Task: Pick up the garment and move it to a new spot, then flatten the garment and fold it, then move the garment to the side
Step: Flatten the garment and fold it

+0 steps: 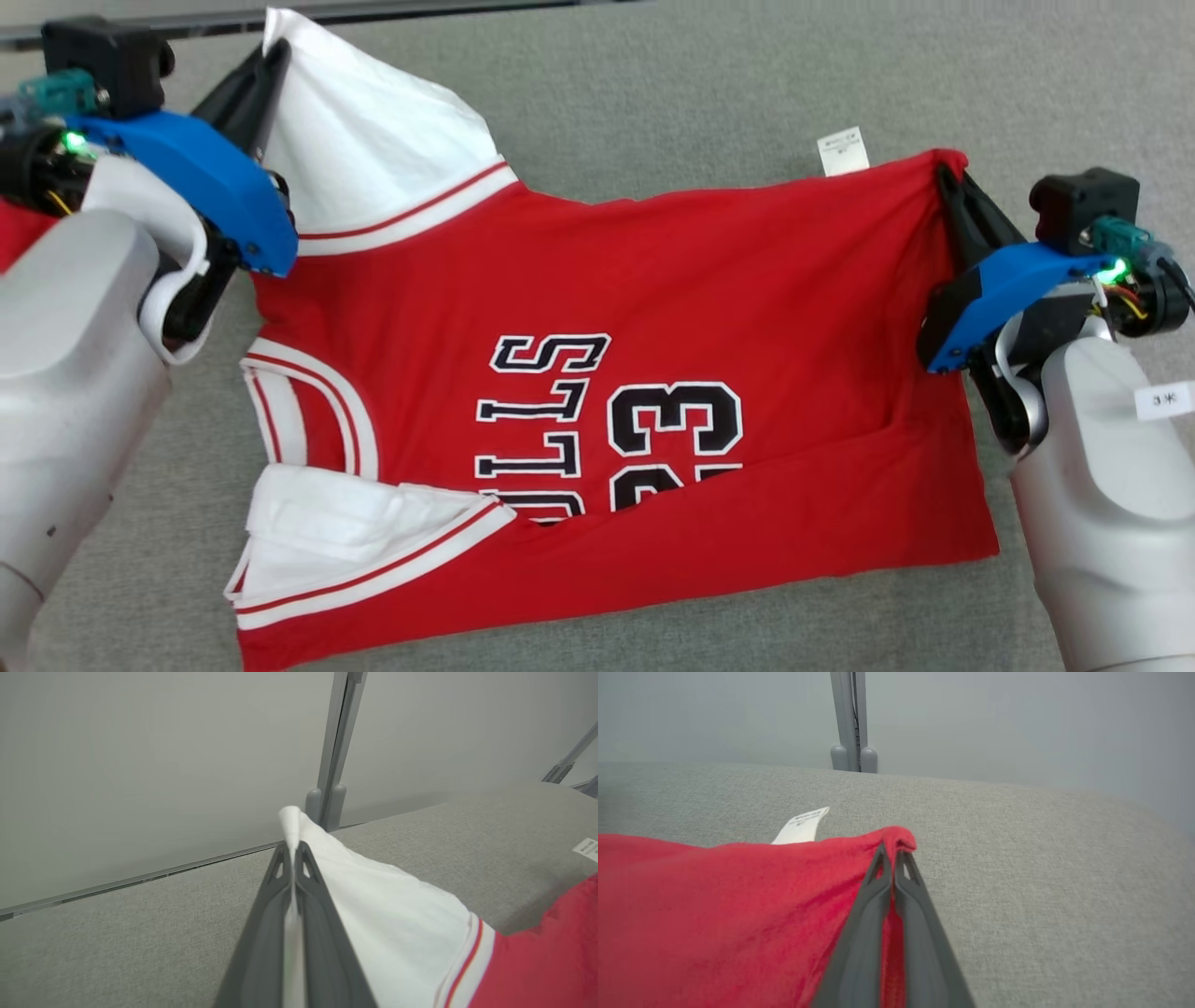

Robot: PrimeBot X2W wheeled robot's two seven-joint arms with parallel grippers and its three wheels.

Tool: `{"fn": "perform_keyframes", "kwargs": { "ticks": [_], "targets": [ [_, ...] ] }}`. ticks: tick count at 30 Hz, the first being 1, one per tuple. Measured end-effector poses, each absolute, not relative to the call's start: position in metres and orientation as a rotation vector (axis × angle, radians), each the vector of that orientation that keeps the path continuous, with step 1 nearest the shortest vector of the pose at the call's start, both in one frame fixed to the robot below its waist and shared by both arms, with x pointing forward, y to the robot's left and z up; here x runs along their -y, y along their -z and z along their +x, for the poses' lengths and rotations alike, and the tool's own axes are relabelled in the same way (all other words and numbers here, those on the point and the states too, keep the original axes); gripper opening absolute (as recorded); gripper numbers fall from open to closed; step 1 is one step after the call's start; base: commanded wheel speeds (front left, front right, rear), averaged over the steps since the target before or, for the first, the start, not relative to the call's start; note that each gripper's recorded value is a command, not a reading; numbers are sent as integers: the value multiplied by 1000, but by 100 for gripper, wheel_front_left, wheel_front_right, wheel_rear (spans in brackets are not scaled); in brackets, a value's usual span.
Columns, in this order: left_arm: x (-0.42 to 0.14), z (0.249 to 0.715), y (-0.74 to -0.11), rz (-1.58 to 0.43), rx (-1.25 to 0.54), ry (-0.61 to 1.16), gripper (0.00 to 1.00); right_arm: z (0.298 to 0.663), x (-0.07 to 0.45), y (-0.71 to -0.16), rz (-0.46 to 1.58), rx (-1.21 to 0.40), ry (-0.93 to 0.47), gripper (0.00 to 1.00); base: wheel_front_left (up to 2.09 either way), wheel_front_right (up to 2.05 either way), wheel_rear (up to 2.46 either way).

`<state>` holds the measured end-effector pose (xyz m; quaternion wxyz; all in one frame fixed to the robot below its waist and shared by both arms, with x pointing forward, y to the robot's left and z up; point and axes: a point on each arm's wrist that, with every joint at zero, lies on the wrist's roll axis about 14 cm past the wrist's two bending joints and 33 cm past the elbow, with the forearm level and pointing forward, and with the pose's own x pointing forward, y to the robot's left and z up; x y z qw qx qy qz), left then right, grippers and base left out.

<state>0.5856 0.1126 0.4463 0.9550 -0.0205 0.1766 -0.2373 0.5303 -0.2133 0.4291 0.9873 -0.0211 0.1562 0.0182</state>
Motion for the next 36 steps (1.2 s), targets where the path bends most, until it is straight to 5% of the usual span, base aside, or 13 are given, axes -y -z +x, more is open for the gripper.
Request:
{"fn": "perform_keyframes", "kwargs": {
  "ticks": [13, 36],
  "targets": [
    [-122, 514, -465, -105, -275, 509, 0, 497, 214, -428, -21, -269, -43, 0, 0, 0, 0],
    [-128, 382, -420, -223, -413, 418, 0, 442, 211, -411, 28, -261, -44, 0, 0, 0, 0]
  ]
}}
